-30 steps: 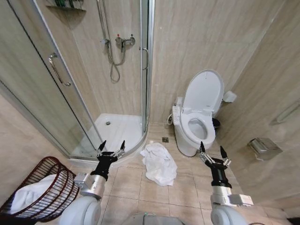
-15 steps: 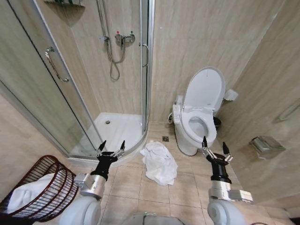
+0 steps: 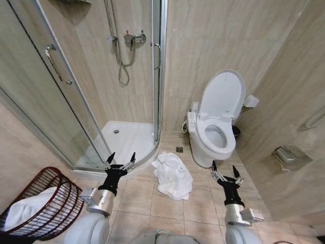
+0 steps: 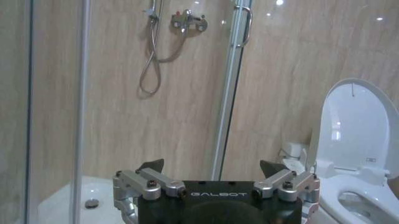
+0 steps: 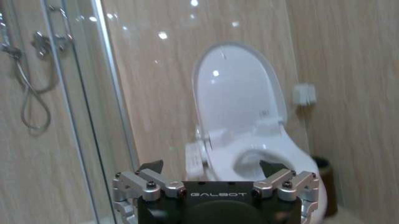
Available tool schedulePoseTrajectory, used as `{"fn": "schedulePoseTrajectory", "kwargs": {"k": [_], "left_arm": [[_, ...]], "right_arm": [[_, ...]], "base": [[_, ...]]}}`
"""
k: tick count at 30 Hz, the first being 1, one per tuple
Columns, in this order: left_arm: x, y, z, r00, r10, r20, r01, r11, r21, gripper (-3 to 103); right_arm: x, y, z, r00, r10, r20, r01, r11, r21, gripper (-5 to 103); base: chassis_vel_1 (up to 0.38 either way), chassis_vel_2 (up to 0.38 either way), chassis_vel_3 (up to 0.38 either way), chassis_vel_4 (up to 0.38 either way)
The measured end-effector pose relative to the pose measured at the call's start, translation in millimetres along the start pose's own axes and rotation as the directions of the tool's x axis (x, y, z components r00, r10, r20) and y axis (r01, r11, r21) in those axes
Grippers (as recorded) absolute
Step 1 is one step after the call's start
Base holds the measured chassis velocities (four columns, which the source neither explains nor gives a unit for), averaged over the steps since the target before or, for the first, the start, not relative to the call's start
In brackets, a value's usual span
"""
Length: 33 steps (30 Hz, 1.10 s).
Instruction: Discard the used towel into the hamper.
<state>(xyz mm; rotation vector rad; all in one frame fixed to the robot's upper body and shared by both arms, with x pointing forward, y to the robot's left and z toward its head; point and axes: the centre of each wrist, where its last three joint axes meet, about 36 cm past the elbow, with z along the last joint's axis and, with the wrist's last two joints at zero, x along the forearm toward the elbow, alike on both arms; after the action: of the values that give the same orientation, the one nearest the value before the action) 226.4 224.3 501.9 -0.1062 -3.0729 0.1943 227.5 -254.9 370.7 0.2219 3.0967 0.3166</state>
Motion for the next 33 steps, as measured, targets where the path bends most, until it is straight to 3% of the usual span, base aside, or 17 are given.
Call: {"fn": "schedulePoseTrajectory", "kwargs": {"k": [6,33], "left_arm": [[0.0,0.0,0.0,1.0,0.0,0.0,0.0,1.0,0.0,100],[0.0,0.0,0.0,1.0,0.0,0.0,0.0,1.0,0.0,100]], "right_arm": [[2.4,-1.8,9.6,1.0,0.012,-0.027,-0.013,0.998,-0.055,100],[6.0,-0.3,3.4,1.0,-0.004,0.008,0.004,0.999,-0.037,100]], "base": [[0.0,0.0,0.0,0.0],[0.0,0.0,0.0,0.0]]}}
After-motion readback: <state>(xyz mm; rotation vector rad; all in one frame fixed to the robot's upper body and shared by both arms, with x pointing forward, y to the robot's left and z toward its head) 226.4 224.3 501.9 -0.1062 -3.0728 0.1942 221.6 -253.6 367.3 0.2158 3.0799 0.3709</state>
